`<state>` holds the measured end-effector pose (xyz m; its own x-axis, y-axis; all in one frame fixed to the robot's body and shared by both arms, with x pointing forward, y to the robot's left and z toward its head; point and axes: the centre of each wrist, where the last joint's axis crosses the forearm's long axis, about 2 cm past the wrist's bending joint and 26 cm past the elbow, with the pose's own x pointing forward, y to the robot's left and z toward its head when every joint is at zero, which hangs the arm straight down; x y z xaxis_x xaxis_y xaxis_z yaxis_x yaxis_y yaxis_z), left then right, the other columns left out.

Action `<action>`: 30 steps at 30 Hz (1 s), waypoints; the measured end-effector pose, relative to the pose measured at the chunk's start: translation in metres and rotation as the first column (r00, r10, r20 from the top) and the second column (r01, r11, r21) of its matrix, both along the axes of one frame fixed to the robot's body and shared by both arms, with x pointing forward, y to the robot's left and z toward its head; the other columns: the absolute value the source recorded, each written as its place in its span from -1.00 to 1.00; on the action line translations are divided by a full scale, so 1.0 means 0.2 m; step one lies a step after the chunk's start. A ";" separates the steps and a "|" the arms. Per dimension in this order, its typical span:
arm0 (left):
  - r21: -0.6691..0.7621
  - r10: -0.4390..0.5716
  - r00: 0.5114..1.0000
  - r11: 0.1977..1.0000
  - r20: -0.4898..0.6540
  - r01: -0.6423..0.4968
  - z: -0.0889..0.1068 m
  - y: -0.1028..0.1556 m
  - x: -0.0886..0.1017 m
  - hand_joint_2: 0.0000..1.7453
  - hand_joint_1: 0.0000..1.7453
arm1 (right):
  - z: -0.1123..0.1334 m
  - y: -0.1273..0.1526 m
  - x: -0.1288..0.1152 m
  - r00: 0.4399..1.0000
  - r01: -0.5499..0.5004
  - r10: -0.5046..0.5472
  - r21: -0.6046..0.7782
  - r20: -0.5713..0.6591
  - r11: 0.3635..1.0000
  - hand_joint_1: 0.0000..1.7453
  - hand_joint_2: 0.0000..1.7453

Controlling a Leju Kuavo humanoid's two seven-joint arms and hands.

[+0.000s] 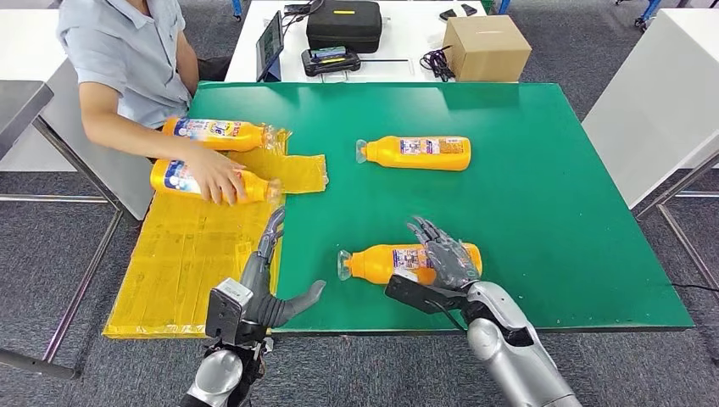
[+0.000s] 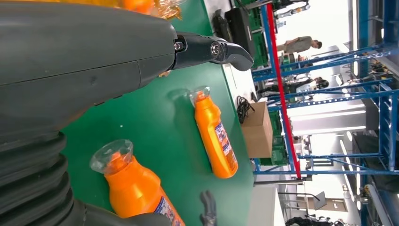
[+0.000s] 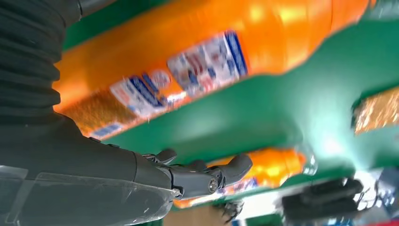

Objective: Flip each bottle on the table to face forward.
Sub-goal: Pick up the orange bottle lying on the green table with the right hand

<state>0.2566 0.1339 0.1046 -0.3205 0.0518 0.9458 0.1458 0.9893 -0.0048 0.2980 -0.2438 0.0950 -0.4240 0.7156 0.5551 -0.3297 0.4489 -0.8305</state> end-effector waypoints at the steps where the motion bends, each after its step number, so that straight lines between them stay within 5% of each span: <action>1: -0.003 -0.005 1.000 1.000 -0.003 0.005 0.00 0.00 0.00 1.00 -1.00 | 0.00 -0.01 0.00 1.000 -0.013 0.013 -0.012 -0.011 1.000 -1.00 1.00; 20: -0.013 -0.033 0.999 0.999 -0.012 0.032 0.00 -0.01 -0.01 1.00 -1.00 | 0.12 -0.21 0.07 0.997 -0.022 0.042 -0.294 0.059 0.955 -1.00 1.00; 30: -0.029 -0.054 0.998 0.998 -0.027 0.053 0.00 -0.01 -0.01 1.00 -1.00 | 0.14 -0.28 0.11 0.998 -0.063 0.056 -0.333 -0.029 0.941 -1.00 1.00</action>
